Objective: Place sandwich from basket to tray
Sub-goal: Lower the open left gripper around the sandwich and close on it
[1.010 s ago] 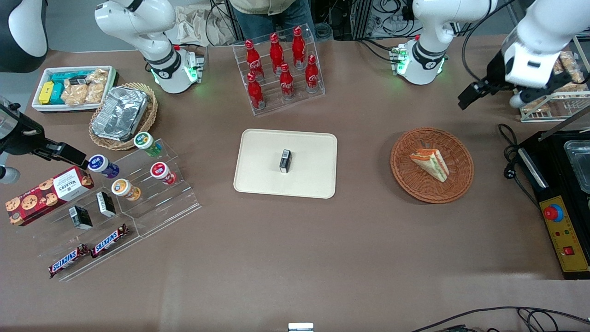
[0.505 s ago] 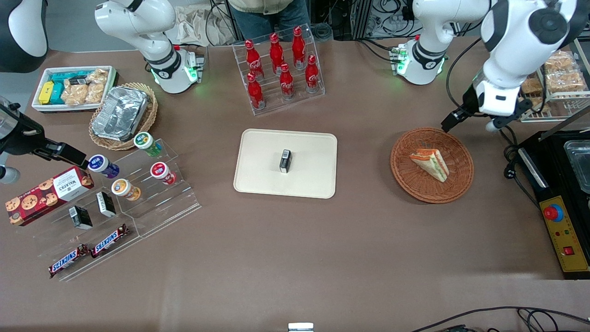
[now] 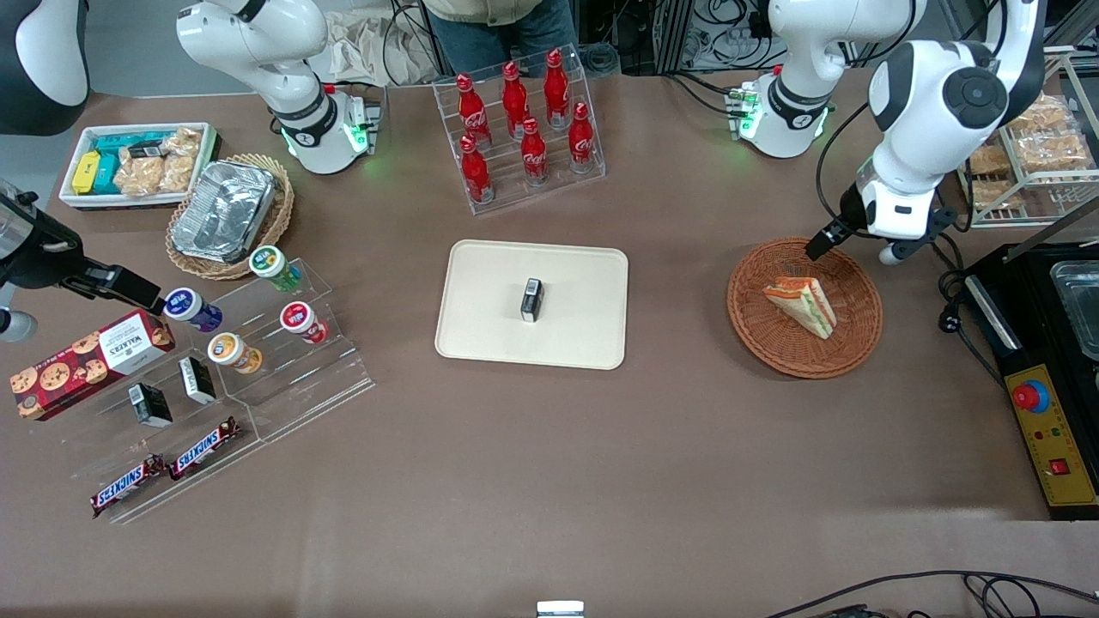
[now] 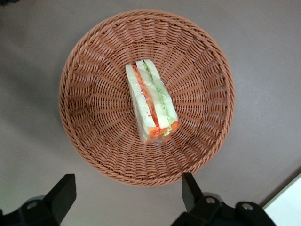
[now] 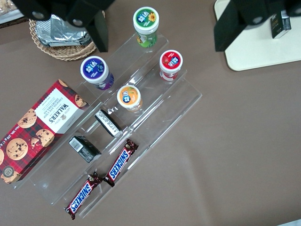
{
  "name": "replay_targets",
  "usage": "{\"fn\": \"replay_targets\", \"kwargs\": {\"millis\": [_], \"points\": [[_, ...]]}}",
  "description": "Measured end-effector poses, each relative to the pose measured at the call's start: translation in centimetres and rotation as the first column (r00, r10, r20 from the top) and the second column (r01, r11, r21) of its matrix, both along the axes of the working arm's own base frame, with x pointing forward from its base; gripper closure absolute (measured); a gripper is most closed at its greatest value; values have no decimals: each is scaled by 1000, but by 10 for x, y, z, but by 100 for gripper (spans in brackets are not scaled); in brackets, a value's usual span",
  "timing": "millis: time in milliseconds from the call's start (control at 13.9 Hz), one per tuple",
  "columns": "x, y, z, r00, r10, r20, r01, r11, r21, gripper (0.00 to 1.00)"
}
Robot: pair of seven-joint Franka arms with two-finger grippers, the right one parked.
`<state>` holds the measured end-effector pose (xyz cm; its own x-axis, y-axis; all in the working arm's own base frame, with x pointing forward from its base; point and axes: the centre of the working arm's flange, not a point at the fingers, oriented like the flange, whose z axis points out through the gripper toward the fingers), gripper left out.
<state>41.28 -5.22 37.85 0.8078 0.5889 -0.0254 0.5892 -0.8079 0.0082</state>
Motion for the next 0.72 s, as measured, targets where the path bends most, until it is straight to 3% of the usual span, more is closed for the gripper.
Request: {"fn": "replay_targets", "kwargs": {"millis": [722], "points": [[19, 3, -48, 996, 94, 9, -94, 996, -2, 0]]}}
